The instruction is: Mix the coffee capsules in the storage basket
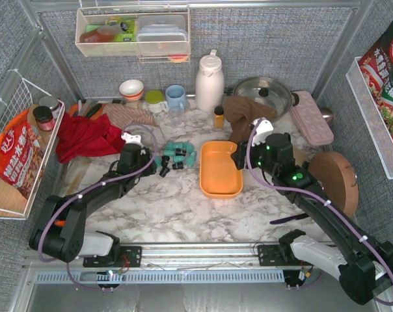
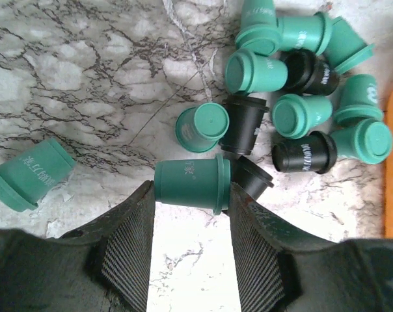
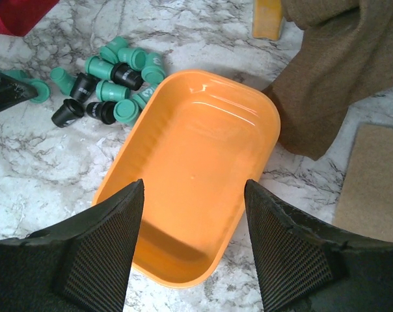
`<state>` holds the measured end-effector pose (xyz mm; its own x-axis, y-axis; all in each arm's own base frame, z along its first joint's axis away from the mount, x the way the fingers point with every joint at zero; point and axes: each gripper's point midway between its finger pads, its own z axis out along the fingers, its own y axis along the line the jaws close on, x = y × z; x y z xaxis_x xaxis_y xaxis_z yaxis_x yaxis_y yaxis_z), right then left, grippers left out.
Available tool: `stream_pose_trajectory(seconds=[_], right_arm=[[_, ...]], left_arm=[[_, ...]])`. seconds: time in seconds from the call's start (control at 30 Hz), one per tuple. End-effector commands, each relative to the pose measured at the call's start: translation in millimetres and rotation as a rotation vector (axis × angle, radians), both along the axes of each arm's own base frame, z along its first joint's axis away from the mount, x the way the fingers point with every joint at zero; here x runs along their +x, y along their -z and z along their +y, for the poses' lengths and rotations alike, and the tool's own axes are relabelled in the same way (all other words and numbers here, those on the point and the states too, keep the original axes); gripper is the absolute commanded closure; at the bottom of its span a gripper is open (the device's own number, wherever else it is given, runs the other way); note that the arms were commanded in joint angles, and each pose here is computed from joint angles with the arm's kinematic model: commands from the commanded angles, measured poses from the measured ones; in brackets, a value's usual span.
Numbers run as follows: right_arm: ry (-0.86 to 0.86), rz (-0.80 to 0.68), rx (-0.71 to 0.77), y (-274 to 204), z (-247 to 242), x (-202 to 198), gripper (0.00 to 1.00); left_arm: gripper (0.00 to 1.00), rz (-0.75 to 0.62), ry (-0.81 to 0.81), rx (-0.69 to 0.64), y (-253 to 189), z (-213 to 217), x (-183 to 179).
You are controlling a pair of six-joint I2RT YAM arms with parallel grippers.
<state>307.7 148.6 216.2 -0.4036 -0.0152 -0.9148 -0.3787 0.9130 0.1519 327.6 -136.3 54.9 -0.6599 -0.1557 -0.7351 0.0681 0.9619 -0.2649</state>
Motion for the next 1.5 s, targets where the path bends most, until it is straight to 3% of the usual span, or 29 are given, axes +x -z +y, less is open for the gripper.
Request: stream_pose_trajectory(seconds=[0.0, 0.2, 0.5, 0.73, 1.0, 1.3, 1.47], right_arm=[[-0.033, -0.006, 0.02, -9, 8, -1, 0.33], [-0.059, 0.047, 0.025, -11, 19, -6, 0.33], [-0.143, 0.139, 0.043, -23, 52, -18, 0.33], [-0.229, 0.197, 0.118, -35, 91, -25, 0.33], [-0.294, 0.24, 0.179, -31, 131, -24, 0.33], [-0.33, 0.292, 0.197, -20, 156, -23, 0.33], [-0.347, 0.307, 0.198, -17, 163, -25, 0.4]], left_arm=[[0.51, -0.071, 0.028, -0.049, -22, -8, 4], [0.54, -0.198, 0.199, -0.135, -69, -43, -1], [0.56, -0.562, 0.524, -0.152, -144, -110, -23], [0.56, -0.831, 0.763, -0.126, -158, -142, -60], [0.56, -0.967, 0.884, -0.062, -161, -160, -86], [0.56, -1.01, 0.908, -0.053, -166, -168, -100], [0.56, -1.022, 0.905, -0.051, -169, -167, -102]])
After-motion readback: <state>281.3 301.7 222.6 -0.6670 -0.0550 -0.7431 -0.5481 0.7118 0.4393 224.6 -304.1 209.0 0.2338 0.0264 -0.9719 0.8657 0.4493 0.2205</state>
